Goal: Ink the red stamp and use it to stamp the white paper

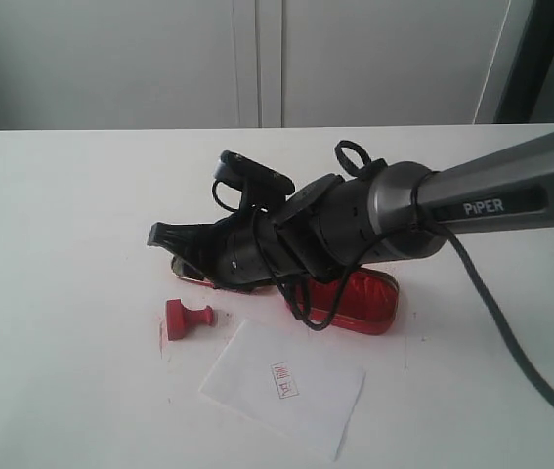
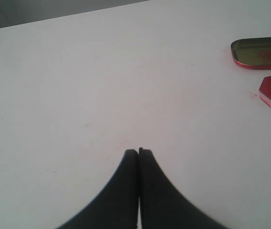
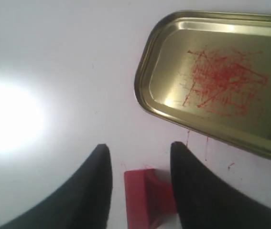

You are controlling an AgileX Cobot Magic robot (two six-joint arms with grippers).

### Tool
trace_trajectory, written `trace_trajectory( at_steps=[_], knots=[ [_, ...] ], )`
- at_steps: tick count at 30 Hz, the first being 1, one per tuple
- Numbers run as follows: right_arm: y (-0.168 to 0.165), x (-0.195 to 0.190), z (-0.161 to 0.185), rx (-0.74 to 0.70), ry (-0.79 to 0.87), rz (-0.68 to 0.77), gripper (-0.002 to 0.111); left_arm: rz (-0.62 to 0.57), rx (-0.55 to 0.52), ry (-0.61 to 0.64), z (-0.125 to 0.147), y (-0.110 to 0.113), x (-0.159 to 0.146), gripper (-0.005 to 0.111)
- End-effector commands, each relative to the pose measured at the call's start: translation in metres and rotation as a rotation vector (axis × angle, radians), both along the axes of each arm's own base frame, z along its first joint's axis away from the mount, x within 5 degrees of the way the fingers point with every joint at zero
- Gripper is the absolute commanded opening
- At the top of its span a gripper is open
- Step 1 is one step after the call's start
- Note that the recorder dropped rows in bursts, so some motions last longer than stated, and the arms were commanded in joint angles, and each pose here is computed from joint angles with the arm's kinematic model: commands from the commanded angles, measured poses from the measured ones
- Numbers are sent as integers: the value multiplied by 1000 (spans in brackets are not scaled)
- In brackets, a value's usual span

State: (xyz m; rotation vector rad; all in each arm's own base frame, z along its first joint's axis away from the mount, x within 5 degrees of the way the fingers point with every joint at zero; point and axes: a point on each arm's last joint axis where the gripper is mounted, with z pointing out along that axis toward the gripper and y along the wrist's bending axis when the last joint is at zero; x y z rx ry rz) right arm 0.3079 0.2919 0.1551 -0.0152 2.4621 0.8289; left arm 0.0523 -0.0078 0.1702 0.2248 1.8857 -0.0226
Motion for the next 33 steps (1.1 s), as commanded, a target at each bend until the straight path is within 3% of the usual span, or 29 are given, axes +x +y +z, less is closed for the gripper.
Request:
trace_trajectory(
  at_steps=[1,8,27,33],
  knots=[
    [-1,-2,4,4,-1,33,23,2,0,-3,-1,0,0,0],
    [2,-7,5,8,18,97,0,2,0,-3,-1,0,0,0],
    [4,-21,25,44,46,219,0,2,0,-3,-1,0,0,0],
    [-3,-28,33,-49,67,268,0,2,0,-3,-1,0,0,0]
  ],
)
